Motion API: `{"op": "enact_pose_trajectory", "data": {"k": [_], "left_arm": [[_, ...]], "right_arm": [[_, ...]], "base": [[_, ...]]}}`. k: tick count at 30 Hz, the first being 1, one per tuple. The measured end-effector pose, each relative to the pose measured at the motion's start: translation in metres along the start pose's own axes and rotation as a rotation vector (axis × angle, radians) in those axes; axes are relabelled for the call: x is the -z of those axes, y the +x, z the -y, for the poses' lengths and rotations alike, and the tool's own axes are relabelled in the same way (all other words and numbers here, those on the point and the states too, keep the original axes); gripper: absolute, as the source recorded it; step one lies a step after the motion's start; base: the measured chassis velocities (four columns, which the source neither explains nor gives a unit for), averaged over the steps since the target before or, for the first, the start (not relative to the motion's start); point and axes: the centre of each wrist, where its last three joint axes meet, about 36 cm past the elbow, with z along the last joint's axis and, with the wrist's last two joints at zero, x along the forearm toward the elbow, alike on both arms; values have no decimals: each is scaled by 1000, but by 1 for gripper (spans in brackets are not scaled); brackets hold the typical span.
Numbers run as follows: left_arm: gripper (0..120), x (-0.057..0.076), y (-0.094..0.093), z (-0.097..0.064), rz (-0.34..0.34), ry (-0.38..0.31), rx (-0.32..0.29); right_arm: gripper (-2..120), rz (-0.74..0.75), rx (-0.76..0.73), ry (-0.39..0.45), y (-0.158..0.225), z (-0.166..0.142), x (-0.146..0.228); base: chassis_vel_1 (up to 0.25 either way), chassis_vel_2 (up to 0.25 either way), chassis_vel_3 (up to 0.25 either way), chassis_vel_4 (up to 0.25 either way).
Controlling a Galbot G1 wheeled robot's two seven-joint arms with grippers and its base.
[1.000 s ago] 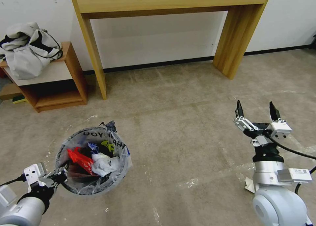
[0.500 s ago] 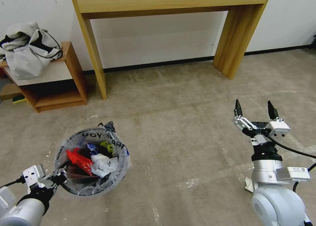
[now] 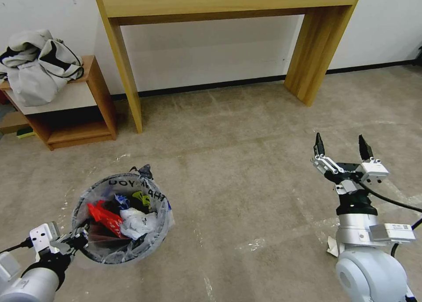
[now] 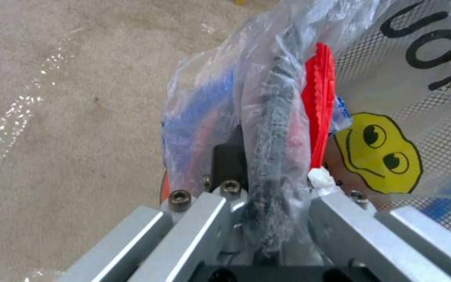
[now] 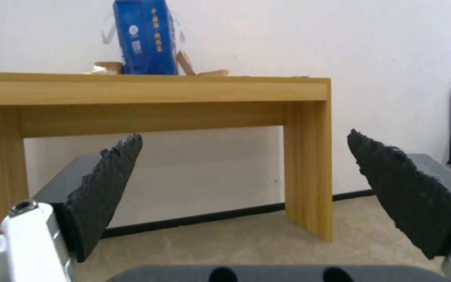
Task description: Pick up the trash bin and place the garbage on the floor into it.
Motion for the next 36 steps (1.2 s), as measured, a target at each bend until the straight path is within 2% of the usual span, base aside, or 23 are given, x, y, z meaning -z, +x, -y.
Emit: {"op": "enact_pose_trajectory", "data": {"k": [36], "left_arm": [[1,3,-4,2,14,2,-18]], "right_arm": [[100,-15,-21,-15,1,-4,-11]], "base": [[-46,-39,-39,-47]]}}
